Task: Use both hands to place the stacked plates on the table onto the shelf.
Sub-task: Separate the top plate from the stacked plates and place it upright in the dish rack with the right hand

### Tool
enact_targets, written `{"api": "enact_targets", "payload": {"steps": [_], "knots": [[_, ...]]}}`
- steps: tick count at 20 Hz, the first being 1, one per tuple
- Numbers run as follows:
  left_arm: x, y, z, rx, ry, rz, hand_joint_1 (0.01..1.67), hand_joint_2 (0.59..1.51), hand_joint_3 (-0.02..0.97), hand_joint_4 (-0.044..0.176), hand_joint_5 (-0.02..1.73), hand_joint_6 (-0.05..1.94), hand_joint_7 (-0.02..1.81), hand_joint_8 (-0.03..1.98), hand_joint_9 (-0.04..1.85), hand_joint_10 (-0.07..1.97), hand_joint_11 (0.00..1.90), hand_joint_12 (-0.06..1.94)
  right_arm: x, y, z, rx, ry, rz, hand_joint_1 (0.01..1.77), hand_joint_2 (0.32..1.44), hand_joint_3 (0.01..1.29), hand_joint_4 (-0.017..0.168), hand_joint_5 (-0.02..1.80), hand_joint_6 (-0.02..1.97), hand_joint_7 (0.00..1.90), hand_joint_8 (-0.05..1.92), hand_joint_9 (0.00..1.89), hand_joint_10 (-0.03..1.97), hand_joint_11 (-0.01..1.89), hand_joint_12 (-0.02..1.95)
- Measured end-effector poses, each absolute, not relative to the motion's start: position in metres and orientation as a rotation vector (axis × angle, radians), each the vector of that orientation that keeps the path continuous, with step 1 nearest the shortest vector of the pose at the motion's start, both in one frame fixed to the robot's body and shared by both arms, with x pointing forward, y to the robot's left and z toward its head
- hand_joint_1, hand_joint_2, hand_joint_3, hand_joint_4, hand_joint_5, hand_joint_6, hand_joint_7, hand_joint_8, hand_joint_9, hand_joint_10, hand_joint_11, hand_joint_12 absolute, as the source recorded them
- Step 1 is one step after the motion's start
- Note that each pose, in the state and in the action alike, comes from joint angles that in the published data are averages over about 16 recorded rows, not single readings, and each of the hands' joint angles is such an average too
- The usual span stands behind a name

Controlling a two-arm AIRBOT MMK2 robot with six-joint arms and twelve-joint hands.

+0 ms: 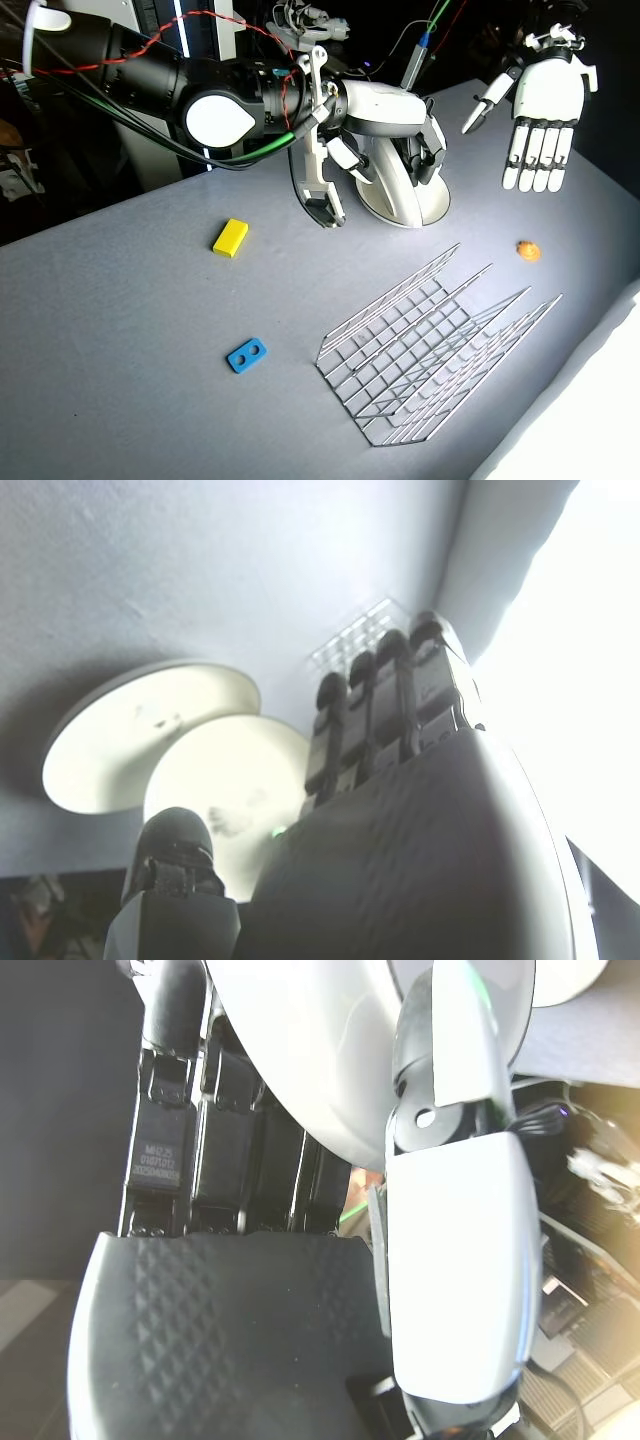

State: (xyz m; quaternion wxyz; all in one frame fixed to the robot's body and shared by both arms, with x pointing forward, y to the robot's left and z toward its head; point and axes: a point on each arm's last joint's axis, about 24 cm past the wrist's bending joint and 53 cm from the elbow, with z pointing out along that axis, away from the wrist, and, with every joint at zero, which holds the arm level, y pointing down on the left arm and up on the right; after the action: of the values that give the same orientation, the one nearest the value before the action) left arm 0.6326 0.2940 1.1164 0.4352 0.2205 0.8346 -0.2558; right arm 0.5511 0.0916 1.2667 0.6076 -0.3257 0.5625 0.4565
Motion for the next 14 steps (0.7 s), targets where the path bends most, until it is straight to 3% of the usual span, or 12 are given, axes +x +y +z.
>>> {"api": "enact_targets", "payload": {"steps": [14], "knots": [[0.635, 0.306, 1.118, 0.553, 2.083, -0.603, 0.02, 1.137, 0.007, 0.000, 0.09, 0.01, 0.07, 0.00, 0.04, 0.01, 0.02, 0.01, 0.578, 0.032, 1.328, -0.523, 1.289, 1.132, 1.19, 0.95, 0.01, 0.037, 1.04, 0.86, 1.12, 0.77, 1.22, 0.00, 0.75, 0.93]]}}
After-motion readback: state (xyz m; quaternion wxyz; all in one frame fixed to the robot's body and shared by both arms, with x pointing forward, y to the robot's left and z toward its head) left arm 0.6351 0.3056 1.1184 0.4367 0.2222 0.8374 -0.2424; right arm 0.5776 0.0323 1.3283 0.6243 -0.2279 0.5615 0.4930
